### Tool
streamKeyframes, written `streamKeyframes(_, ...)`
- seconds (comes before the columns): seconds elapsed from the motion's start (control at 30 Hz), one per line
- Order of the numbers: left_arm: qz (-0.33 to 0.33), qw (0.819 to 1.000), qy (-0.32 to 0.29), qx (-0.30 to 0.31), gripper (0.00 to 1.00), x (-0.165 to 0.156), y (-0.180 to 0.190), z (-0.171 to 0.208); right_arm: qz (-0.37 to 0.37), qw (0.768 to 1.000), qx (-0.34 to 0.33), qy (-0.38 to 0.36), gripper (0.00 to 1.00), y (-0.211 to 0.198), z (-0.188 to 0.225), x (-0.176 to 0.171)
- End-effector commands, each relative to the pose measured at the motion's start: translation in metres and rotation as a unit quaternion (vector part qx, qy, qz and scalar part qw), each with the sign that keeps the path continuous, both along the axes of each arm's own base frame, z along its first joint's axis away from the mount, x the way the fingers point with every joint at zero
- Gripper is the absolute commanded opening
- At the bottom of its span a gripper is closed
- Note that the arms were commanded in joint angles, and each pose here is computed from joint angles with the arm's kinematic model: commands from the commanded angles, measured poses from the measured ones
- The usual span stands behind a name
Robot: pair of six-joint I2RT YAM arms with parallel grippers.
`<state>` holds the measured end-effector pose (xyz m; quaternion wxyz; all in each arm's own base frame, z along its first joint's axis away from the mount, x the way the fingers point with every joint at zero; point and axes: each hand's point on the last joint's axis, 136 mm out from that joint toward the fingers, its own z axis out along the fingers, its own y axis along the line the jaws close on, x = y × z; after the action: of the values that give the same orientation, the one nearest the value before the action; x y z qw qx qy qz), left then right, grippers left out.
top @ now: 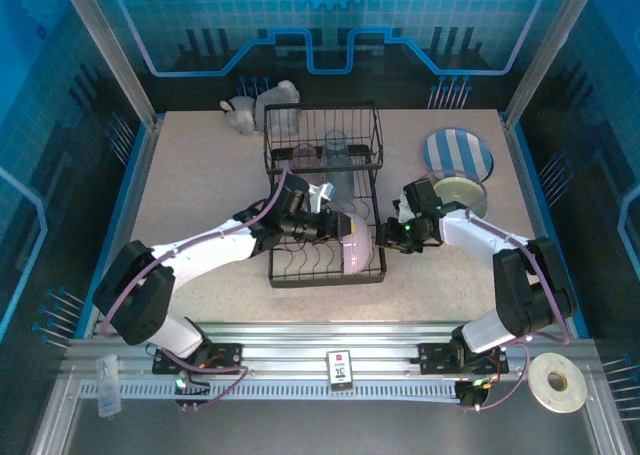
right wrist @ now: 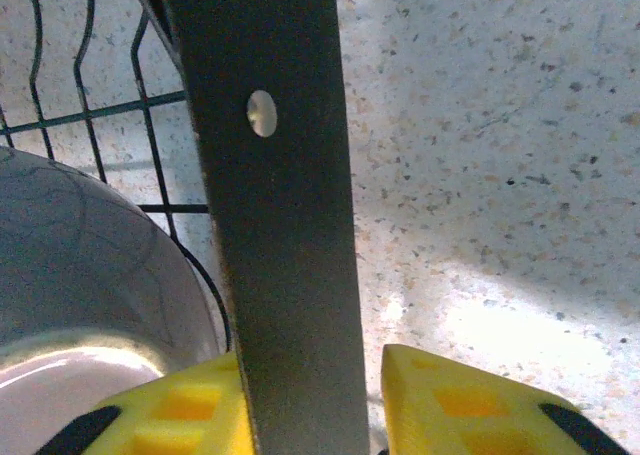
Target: Unload the mixed dishes from the dish rack
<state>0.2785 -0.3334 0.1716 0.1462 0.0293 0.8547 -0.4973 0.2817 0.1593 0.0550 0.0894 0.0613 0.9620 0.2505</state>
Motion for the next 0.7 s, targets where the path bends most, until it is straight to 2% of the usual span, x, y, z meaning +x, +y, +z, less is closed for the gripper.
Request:
streamKeyframes(0.0, -0.019, 0.999, -0.002, -0.026, 0.28, -0.002, -0.011, 0.01, -0.004, 0.999, -0.023, 0.023, 0.3, -0.007, -0.015, -0.008)
streamKeyframes(0.23, -0.019, 1.0, 0.01, -0.021, 0.13, -0.001, -0.013, 0.0, -0.001, 0.999, -0.021, 0.027, 0.17, -0.005, -0.017, -0.006)
streamKeyframes(0.43, -0.027, 0.999, 0.011, -0.017, 0.0, -0.001, -0.014, -0.007, 0.004, 0.999, -0.019, 0.029, 0.0, -0.002, -0.018, -0.004)
streamKeyframes(0.67, -0.045, 0.999, -0.002, -0.016, 0.0, -0.004, -0.015, -0.008, 0.007, 0.999, -0.021, 0.028, 0.0, -0.002, -0.017, -0.003)
